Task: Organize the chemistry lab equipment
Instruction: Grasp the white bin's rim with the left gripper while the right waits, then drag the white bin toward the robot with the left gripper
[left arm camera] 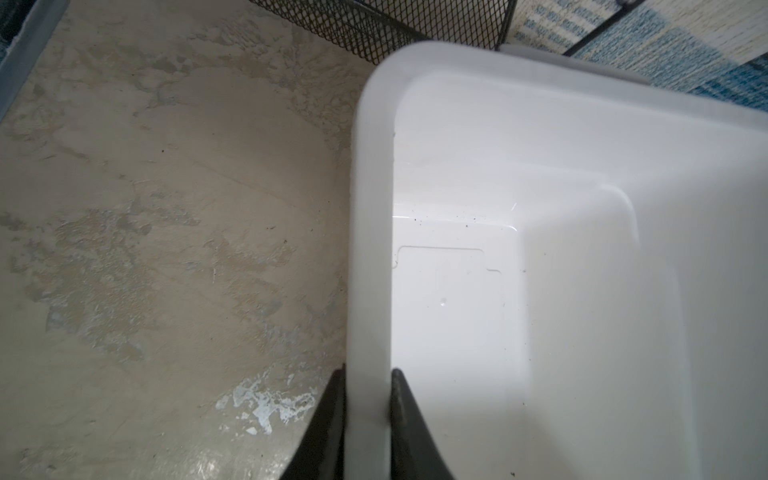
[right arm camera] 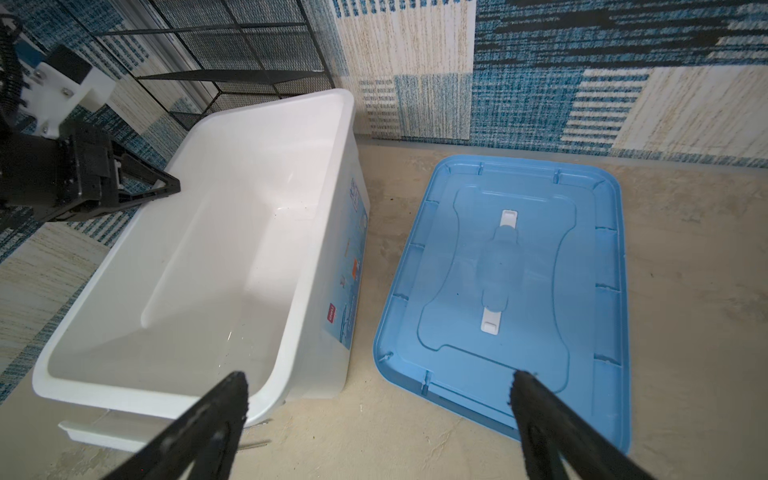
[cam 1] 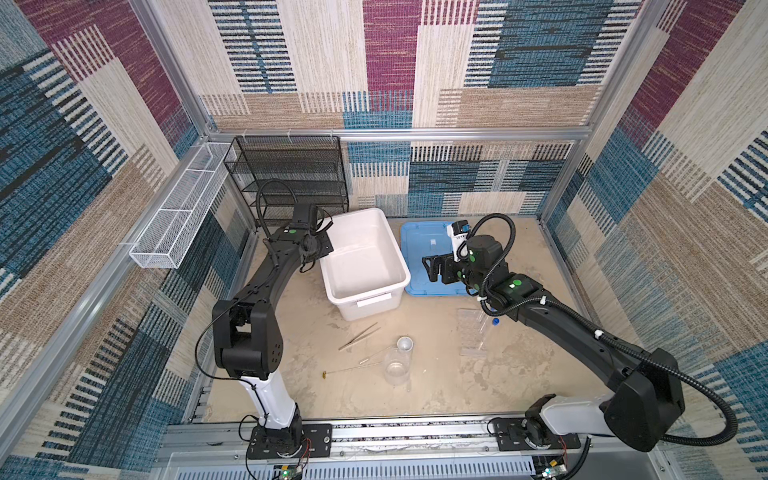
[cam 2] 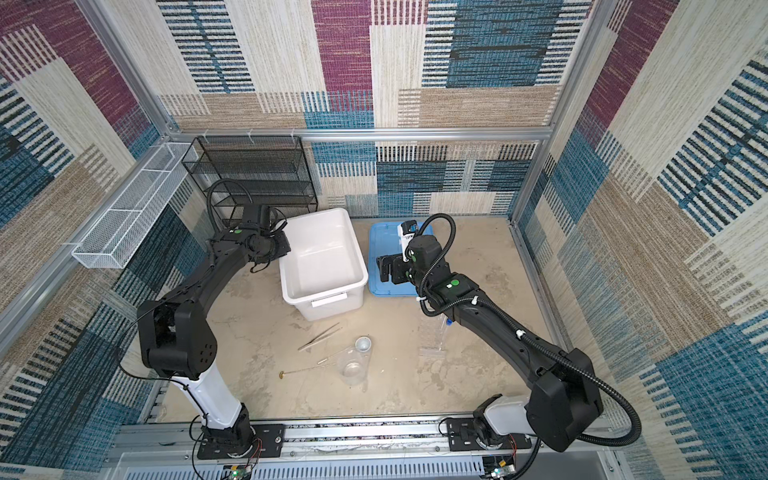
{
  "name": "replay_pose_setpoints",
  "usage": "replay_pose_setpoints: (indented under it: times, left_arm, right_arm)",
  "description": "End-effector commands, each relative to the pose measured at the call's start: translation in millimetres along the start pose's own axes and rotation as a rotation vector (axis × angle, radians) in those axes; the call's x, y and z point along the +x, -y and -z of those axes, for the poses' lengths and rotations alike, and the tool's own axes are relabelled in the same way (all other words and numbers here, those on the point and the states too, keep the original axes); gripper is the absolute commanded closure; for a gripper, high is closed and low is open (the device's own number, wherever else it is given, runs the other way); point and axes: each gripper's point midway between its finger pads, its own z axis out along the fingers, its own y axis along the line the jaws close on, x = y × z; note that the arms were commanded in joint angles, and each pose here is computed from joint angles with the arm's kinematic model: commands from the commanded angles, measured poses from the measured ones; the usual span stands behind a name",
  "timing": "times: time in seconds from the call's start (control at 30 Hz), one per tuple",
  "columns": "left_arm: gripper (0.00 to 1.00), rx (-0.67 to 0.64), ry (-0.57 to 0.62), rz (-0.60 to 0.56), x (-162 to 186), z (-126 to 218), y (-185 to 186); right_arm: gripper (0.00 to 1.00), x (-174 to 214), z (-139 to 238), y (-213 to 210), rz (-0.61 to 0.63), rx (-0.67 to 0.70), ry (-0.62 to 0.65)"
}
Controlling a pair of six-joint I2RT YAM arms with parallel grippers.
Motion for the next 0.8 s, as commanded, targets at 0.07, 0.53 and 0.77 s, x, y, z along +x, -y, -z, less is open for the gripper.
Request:
replay_pose_setpoints:
  times: [0.07,0.53,0.77]
  left_arm:
    - [0.82,-0.025,0.097,0.096,-13,22,-20]
    - [0.86,-0.036,0.228,0.407,-2,50,-80]
    - [0.84,-0.043,0.285,0.530,19,49,-96]
  right_arm:
    - [0.00,-7,4,-5,-0.031,-0.028,0.037]
    - [0.02,-2,-2,-9,-0.041,-0.057,0.019]
    - [0.02,3,-2,-8,-0.056,-0.059,0.011]
